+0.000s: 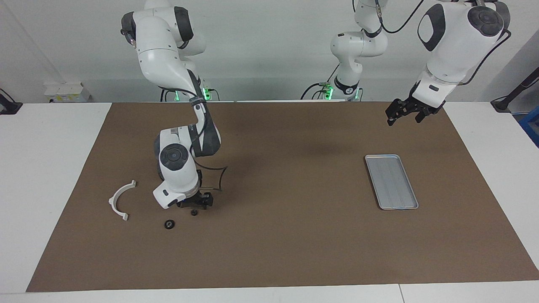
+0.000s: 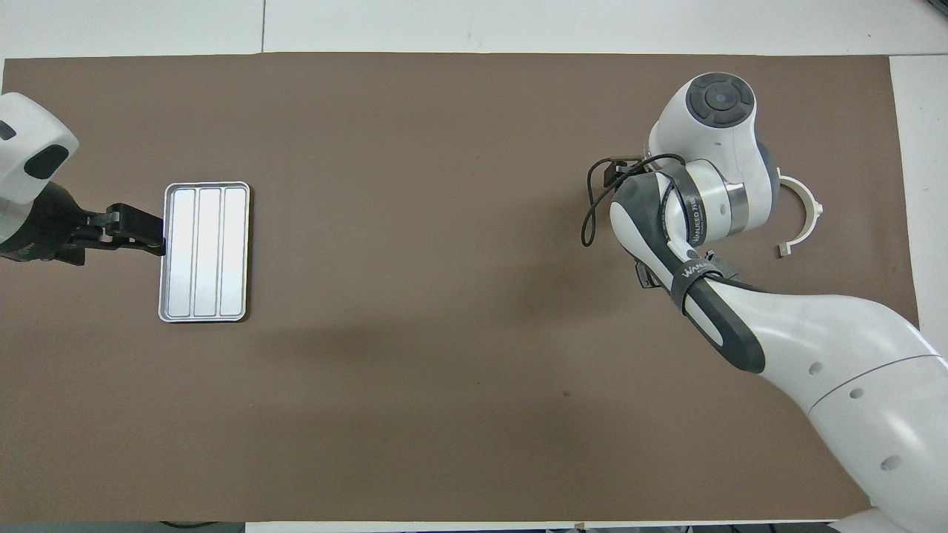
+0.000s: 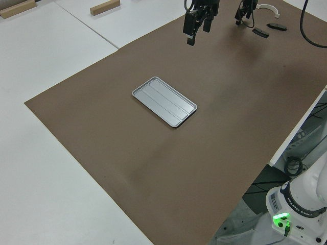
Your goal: Pick bearing gear from pile to tray
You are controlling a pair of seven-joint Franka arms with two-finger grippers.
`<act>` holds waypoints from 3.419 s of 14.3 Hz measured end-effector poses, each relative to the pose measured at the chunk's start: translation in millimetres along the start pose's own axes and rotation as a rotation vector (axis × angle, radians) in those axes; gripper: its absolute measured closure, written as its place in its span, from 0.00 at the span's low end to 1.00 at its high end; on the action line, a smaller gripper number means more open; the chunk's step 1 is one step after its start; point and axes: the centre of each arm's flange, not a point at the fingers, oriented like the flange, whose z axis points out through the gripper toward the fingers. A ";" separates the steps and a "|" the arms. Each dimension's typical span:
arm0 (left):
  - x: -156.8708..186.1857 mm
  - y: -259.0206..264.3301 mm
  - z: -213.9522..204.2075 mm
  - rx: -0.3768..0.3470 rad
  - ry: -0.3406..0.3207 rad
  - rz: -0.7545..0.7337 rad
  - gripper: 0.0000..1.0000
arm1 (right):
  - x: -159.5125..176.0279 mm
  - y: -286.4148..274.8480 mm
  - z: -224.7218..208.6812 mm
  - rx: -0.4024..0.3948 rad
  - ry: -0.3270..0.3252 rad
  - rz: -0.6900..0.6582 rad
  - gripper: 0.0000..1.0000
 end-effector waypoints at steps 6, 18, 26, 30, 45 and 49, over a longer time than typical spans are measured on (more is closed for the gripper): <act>0.0 0.0 0.0 0.000 0.000 0.000 0.00 | 7.0 -2.3 1.2 0.016 0.039 0.071 0.00; 0.0 0.0 0.0 0.000 0.000 0.000 0.00 | 6.3 0.3 9.8 0.009 0.016 0.097 0.20; 0.0 0.0 0.0 0.000 0.000 0.000 0.00 | 7.5 -0.1 2.8 0.040 -0.007 0.126 0.69; 0.0 0.0 0.0 0.000 0.000 0.000 0.00 | 8.3 1.9 1.9 0.041 -0.006 0.130 0.76; 0.0 0.0 0.0 0.000 0.000 0.000 0.00 | -58.8 -99.4 -229.6 0.016 -0.105 0.029 0.76; 0.0 0.0 0.0 0.000 0.000 0.000 0.00 | -122.3 -219.9 -253.2 0.100 -0.052 0.288 0.76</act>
